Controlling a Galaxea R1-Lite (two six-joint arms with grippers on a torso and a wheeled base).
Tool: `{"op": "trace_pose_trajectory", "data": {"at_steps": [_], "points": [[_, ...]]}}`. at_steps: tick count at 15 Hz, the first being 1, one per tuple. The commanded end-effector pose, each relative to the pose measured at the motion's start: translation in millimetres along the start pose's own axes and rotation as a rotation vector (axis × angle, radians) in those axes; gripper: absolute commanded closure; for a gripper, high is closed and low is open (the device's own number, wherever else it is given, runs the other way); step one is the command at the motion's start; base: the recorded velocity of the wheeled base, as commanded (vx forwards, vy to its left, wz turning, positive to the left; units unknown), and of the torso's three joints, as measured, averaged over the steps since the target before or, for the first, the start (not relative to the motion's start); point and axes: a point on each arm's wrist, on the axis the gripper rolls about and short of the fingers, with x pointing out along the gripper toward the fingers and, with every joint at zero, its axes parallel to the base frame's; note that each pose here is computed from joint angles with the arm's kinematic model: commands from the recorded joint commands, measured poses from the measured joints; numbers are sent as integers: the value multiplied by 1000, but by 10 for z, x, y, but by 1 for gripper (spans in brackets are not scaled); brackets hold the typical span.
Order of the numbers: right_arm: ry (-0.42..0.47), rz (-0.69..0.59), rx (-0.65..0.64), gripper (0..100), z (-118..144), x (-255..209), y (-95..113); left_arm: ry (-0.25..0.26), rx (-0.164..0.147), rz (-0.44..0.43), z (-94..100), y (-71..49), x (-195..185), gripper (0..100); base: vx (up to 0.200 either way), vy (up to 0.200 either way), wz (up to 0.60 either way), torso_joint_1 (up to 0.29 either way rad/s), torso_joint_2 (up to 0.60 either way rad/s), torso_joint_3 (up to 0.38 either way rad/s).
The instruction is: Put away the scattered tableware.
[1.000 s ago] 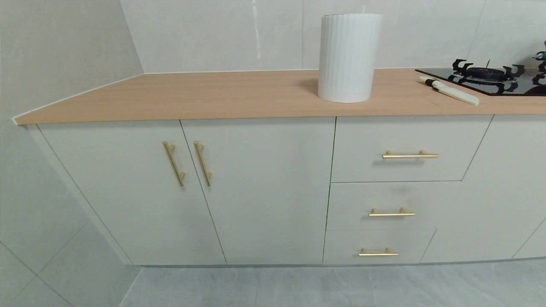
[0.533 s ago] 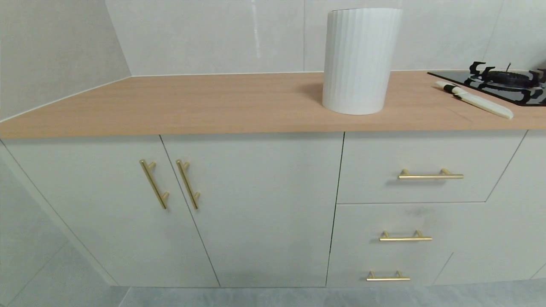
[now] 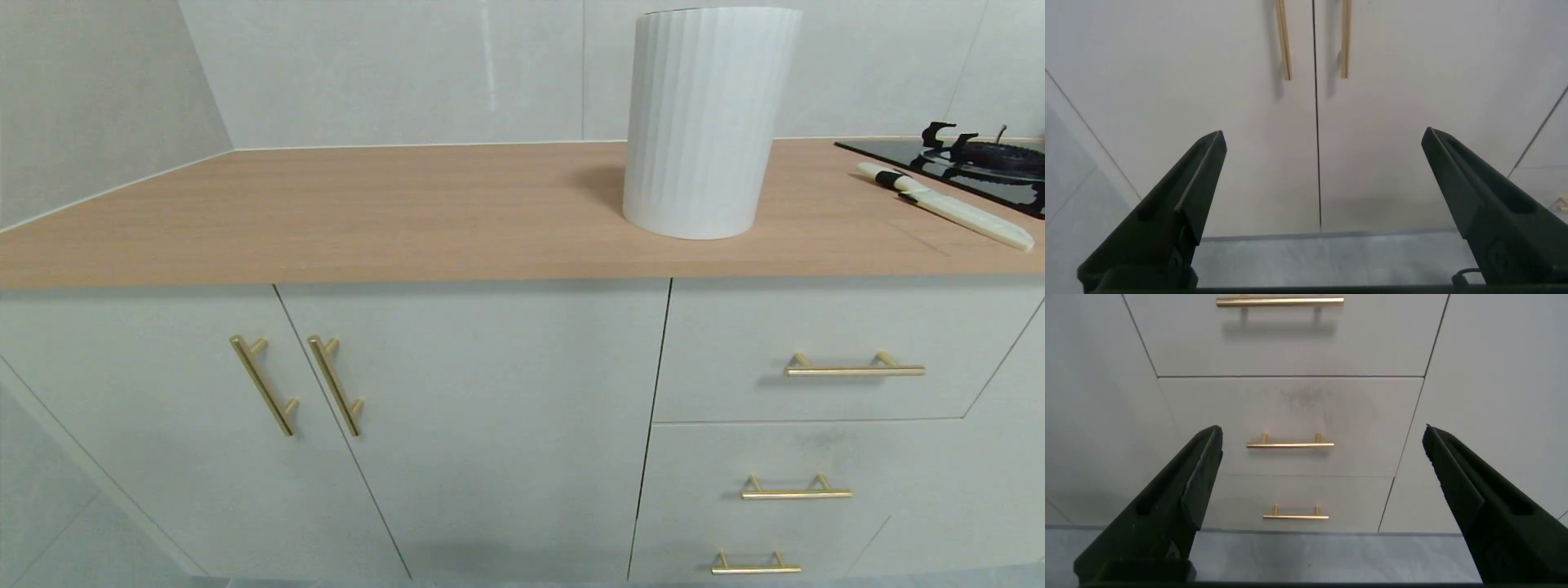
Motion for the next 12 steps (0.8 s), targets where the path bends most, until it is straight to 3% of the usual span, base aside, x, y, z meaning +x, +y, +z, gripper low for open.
{"op": "trace_pose_trajectory", "data": {"at_steps": [1, 3, 11, 12], "points": [[2, 1, 0, 0, 1, 1, 0, 0, 0, 0, 0, 0, 0, 0, 0, 0, 0, 0, 0, 0], [2, 1, 0, 0, 1, 1, 0, 0, 2, 0, 0, -1, 0, 0, 0, 0, 0, 0, 0, 0], [2, 1, 0, 0, 1, 1, 0, 0, 0, 0, 0, 0, 0, 0, 0, -200, 0, 3, 1, 4], [3, 1, 0, 0, -1, 1, 0, 0, 0, -1, 0, 0, 0, 0, 0, 0, 0, 0, 0, 0]]}}
